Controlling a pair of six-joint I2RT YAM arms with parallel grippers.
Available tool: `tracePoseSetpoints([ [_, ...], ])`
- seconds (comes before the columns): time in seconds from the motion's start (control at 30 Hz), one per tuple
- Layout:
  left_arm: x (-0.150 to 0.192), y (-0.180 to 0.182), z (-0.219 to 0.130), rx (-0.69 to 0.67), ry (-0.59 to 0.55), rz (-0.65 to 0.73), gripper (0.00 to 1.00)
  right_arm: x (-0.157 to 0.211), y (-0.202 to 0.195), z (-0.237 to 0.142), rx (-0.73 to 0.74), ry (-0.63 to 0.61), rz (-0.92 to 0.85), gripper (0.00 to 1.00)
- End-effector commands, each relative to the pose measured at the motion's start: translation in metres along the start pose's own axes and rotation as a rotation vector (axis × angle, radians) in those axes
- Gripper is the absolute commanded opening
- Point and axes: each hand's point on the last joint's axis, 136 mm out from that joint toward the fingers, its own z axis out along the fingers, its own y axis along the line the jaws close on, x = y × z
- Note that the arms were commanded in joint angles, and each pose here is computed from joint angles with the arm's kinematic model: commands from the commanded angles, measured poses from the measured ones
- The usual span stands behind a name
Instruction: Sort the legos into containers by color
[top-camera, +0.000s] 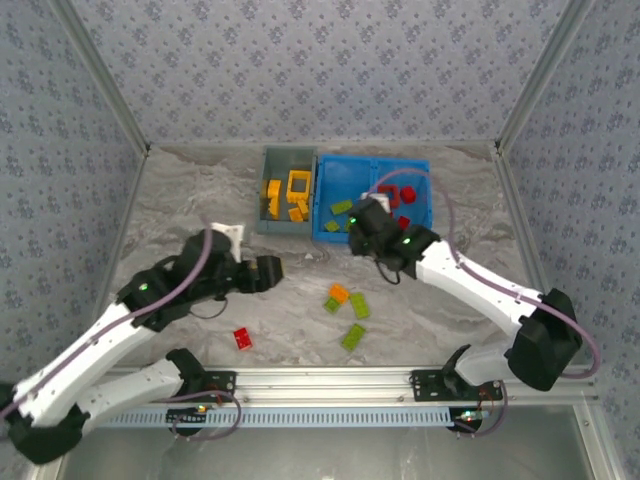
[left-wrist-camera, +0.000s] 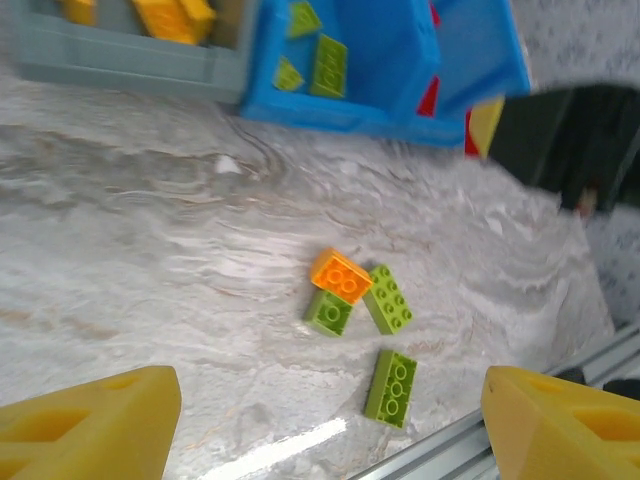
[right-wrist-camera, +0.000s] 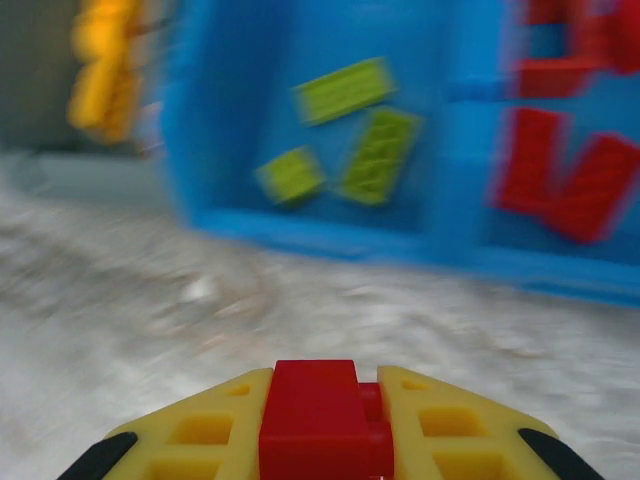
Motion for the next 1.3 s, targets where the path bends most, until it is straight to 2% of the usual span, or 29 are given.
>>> tracePoseSetpoints([
  [0.0,-0.018,-0.038,0.02,0.009,-0.087,0.071,0.79,0.01,-0.058,0.018,0.178,0.082,-0.007,0.26],
  [0.23,0.004,-0.08,0.056,-0.003,-0.037,0.168,0.79,-0.018,-0.125,0.056,0.494,0.141,0.017,0.27],
  [0.4,0.012,-0.087,0.058,-0.001,-0.027,0.192,0.8,-0.023,-0.14,0.084,0.583,0.195,-0.011,0.27],
  [0.5,0.013,-0.085,0.056,-0.009,-0.028,0.188,0.8,-0.027,-0.139,0.094,0.589,0.203,-0.016,0.34],
  [0.63,0.013,-0.08,0.054,-0.024,-0.03,0.193,0.81,-0.033,-0.135,0.093,0.586,0.194,-0.009,0.5],
  [0.73,0.016,-0.076,0.058,-0.043,-0.01,0.191,0.81,-0.046,-0.126,0.078,0.556,0.143,0.001,0.56],
  [0.8,0.021,-0.072,0.065,-0.058,0.026,0.178,0.81,-0.058,-0.118,0.062,0.536,0.098,0.005,0.56],
  [0.97,0.044,-0.057,0.1,-0.116,0.203,0.159,0.81,-0.088,-0.092,-0.002,0.442,-0.062,0.006,0.56],
  [1.1,0.054,-0.049,0.129,-0.168,0.293,0.116,0.85,-0.073,-0.069,-0.053,0.292,-0.15,-0.03,0.62],
  [1.27,0.065,-0.032,0.159,-0.232,0.337,-0.014,0.86,-0.012,-0.05,-0.081,0.054,-0.122,-0.084,0.63],
])
